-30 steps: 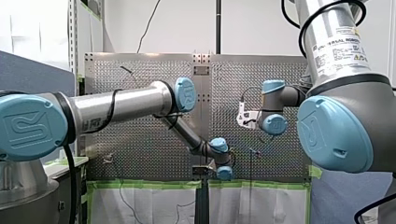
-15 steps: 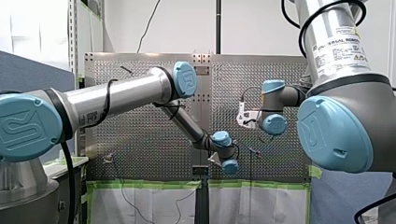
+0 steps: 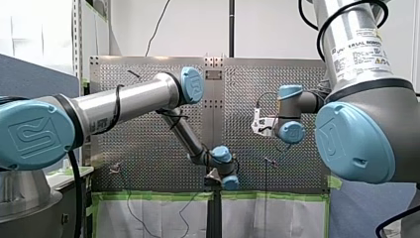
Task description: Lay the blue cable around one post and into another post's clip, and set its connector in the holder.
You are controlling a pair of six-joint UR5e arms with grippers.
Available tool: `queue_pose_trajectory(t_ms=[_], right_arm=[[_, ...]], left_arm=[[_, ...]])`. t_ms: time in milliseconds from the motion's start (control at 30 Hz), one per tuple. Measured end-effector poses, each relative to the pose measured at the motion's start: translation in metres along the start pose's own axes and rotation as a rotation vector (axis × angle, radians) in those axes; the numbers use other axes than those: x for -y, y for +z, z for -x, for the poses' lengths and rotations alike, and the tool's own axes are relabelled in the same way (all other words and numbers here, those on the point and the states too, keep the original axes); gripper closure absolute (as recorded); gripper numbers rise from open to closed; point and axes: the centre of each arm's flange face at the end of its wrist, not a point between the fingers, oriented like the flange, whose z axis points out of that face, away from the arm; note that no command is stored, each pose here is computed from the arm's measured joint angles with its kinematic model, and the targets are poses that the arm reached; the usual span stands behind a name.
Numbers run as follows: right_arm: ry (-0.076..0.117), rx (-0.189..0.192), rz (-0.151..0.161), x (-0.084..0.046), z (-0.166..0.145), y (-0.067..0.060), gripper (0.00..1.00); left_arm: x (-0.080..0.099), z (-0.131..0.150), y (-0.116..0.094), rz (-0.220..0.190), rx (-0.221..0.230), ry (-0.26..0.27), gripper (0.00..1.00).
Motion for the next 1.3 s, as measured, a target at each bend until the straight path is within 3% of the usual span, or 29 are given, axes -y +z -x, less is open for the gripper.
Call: queue_pose_trajectory(t_ms=[233,367,633,1033,1300], right_arm=[[0.000,0.001,0.005,-0.003,0.000,0.001,0.00],[0.000,0.002,0.006,-0.003,0.000,0.001,0.00],[0.000,0.007,0.007,-0.003,0.001,0.000,0.00],[0.000,0.011,0.007,-0.003,0.001,-0.001,0.00],[0.000,0.012,0.007,-0.003,0.001,0.000,0.00]], left_arm=[[-0.011,0.014,-0.004,-0.008,0.014,-0.002,0.67],[-0.006,0.026,0.003,-0.025,0.030,0.005,0.67],[0.006,0.053,0.015,-0.022,0.055,0.053,0.67],[0.014,0.108,0.050,-0.048,0.145,0.071,0.67],[0.008,0.121,0.038,-0.039,0.145,0.093,0.67]])
